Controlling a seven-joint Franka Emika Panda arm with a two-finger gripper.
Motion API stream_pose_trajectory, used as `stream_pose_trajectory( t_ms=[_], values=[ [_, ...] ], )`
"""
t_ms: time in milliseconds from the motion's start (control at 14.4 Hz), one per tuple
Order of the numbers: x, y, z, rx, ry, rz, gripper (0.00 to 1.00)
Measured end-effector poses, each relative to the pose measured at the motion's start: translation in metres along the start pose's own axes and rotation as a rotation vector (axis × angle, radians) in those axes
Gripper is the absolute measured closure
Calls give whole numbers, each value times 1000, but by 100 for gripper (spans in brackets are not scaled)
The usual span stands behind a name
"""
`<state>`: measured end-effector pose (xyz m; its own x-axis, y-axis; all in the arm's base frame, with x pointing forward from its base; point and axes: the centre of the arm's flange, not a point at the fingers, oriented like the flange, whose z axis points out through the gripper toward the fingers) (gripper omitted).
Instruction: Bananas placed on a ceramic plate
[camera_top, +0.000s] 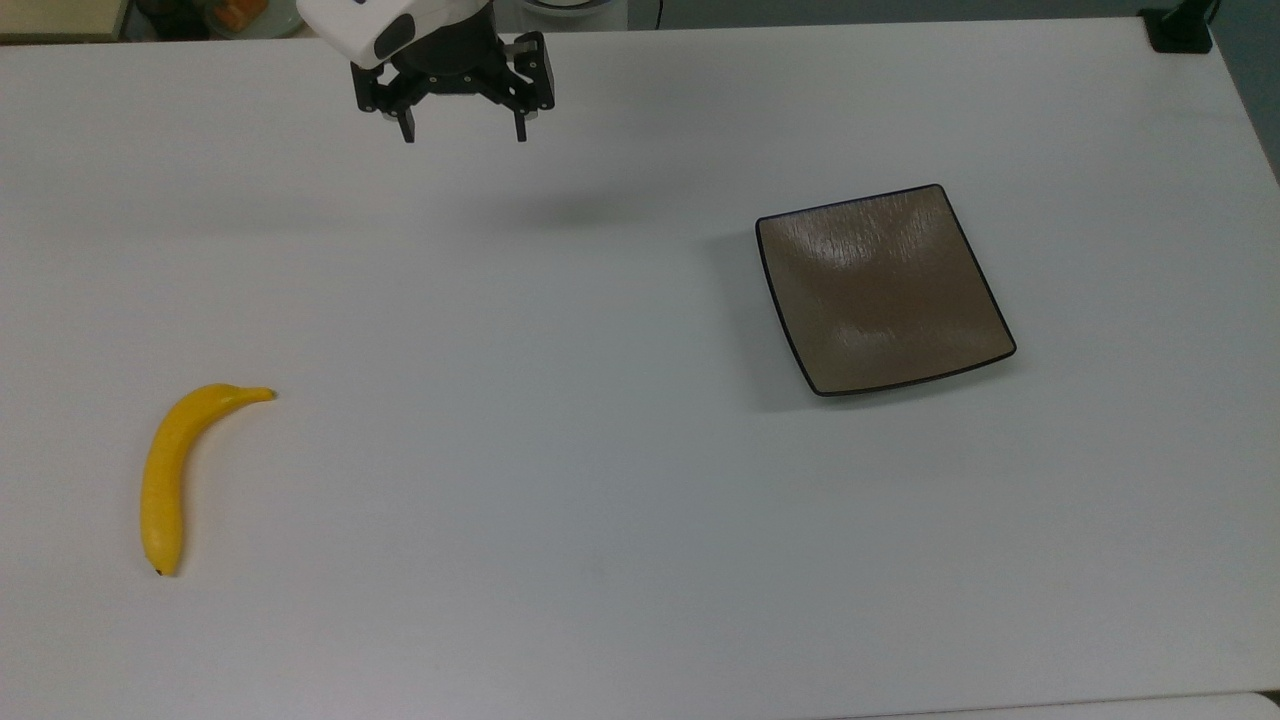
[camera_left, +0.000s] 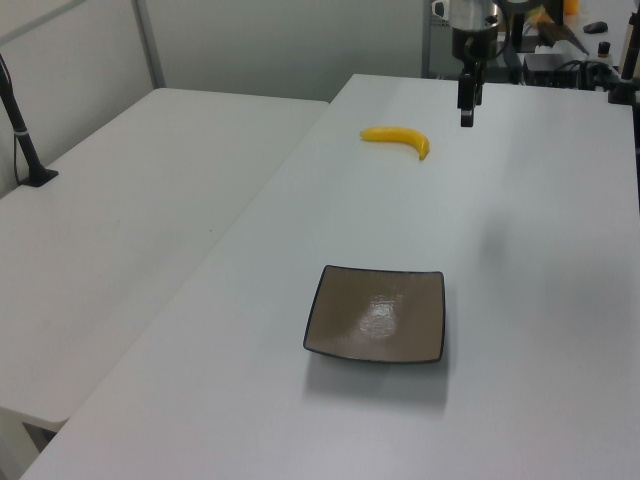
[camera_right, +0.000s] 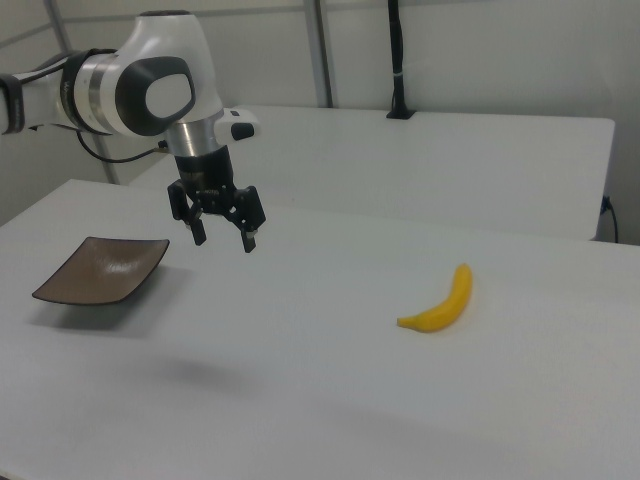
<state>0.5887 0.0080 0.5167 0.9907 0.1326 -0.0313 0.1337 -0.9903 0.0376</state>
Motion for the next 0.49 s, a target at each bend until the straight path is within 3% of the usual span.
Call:
stream_pose_trajectory(
  t_ms=[486],
  values=[
    [0, 0, 2, 0, -3, 37, 0]
  ],
)
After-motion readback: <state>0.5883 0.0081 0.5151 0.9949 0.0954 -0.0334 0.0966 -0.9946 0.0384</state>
